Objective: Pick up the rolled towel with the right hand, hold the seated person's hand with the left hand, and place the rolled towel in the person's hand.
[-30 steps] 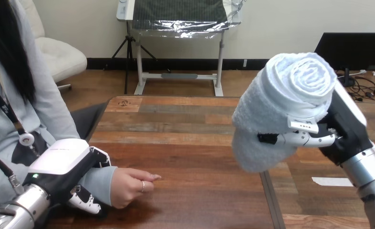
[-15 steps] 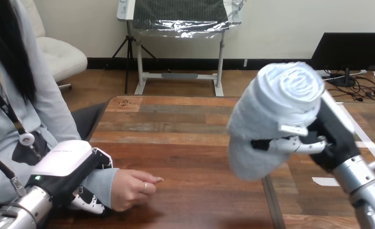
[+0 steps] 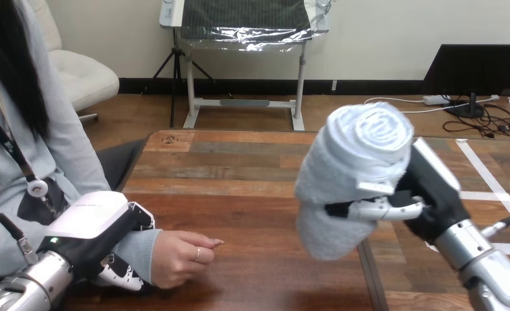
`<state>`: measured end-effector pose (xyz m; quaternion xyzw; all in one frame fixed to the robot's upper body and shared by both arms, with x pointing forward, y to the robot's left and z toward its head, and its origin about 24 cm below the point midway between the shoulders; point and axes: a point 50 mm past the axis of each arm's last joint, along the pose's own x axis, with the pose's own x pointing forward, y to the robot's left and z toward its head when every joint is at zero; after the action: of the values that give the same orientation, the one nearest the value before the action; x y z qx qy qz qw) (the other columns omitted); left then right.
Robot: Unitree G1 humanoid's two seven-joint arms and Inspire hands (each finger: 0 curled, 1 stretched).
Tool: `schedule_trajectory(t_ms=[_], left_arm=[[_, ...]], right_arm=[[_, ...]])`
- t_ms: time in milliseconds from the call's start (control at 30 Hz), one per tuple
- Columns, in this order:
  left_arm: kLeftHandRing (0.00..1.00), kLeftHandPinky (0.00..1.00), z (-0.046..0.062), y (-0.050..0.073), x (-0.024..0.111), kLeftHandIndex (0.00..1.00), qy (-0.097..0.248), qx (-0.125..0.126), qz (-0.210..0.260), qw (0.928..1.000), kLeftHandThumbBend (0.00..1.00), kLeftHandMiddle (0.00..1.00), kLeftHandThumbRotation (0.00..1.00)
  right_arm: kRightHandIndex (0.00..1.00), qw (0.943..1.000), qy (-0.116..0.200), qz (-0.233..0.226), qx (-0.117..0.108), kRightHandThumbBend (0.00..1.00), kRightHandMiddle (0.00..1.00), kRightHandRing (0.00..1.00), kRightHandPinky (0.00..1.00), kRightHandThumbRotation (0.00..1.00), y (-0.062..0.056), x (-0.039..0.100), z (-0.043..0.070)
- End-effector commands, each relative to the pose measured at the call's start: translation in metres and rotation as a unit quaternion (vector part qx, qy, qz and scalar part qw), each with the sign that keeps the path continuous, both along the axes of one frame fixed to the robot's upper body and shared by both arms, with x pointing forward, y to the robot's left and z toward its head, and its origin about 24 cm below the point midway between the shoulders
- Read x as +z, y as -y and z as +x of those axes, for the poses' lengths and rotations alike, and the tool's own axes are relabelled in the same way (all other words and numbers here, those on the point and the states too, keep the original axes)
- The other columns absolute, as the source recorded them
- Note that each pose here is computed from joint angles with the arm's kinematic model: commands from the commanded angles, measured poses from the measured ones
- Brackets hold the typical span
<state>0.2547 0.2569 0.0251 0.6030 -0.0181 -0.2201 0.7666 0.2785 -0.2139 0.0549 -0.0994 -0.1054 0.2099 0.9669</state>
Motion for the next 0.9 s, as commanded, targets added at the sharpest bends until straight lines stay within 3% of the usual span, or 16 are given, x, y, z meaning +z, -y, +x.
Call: schedule_trajectory(t_ms=[0,500,600,867], left_arm=[[0.30,0.28,0.015,0.009,0.035,0.33,0.067,-0.024,-0.025,0.9972,0.78,0.34,0.00],[0.28,0.24,0.018,0.013,0.055,0.34,0.100,-0.034,-0.034,0.9938,0.78,0.33,0.00],[0.28,0.24,0.025,0.023,0.076,0.35,0.133,-0.048,-0.037,0.9892,0.79,0.34,0.00],[0.30,0.25,0.031,0.031,0.088,0.36,0.149,-0.056,-0.041,0.9863,0.82,0.35,0.00]], right_arm=[[0.43,0.9967,0.080,0.011,0.015,0.71,0.43,0.34,0.28,0.00,-0.015,0.039,0.025],[0.44,0.9971,0.072,-0.001,0.026,0.70,0.42,0.34,0.29,0.00,-0.030,0.033,0.033],[0.44,0.9972,0.064,-0.015,0.036,0.70,0.42,0.35,0.30,0.00,-0.047,0.027,0.041],[0.43,0.9969,0.060,-0.020,0.047,0.72,0.41,0.34,0.29,0.00,-0.061,0.023,0.044]])
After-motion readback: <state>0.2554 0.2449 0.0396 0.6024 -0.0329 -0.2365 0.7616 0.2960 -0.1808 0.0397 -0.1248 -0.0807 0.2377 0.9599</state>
